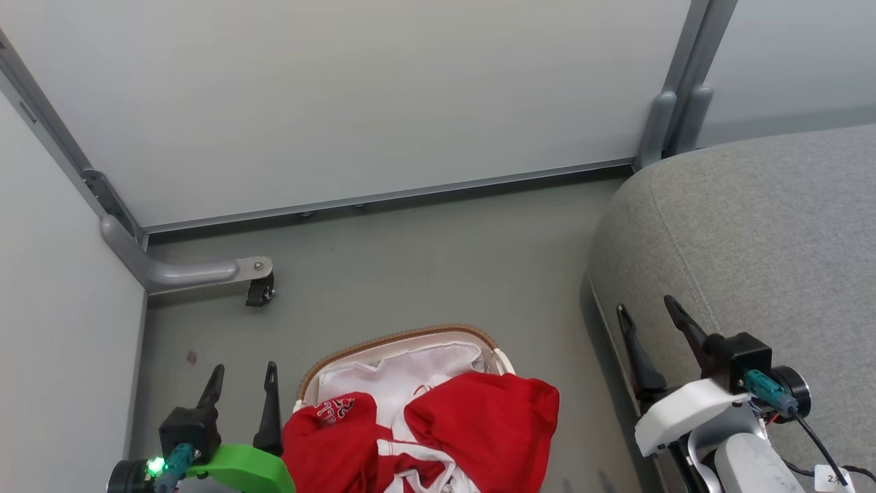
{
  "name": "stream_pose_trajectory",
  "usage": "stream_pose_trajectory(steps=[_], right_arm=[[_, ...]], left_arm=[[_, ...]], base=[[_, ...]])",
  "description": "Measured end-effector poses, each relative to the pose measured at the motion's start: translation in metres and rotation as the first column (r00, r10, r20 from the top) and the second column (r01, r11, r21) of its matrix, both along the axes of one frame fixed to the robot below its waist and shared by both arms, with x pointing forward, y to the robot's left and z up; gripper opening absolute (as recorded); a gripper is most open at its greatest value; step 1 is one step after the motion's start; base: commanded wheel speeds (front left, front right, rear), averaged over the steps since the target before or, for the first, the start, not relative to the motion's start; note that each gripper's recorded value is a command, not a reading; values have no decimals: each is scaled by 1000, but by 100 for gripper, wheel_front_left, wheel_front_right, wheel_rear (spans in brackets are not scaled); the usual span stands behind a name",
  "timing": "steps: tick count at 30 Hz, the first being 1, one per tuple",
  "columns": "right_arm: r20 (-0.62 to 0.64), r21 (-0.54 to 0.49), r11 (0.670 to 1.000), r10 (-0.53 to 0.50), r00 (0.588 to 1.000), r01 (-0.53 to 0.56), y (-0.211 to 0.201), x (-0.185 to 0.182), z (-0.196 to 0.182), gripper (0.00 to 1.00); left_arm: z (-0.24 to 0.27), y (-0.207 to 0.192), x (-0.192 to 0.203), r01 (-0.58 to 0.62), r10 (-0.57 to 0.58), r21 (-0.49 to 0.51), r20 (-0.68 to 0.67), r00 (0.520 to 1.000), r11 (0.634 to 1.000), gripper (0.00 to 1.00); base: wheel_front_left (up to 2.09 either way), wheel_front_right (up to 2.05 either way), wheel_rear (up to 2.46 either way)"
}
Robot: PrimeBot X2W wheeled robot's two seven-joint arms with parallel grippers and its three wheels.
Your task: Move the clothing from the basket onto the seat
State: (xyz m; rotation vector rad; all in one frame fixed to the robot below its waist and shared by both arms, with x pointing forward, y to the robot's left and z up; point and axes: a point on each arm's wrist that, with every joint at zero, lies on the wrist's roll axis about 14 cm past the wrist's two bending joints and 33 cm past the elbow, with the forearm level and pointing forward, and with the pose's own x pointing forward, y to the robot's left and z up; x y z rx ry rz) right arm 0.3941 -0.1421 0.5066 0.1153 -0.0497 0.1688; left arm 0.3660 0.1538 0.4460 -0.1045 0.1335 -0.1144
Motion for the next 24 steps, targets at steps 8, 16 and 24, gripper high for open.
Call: stream_pose_trajectory(steps=[8,16,24], right_arm=[[6,-55,998,6,1000,-5,0,-1,-3,100],[13,-84,996,7,1000,-6,-1,9,-4,100],[4,-79,997,-2,1000,2,-5,31,-10,100]], left_arm=[[-12,-4,-3,30,-28,43,-25,999,999,100],[-30,-20,3,90,-87,34,-77,993,995,100],[-53,-35,24,148,-143,23,-144,979,989,100]], base=[[0,0,0],[0,0,0],[0,0,0]])
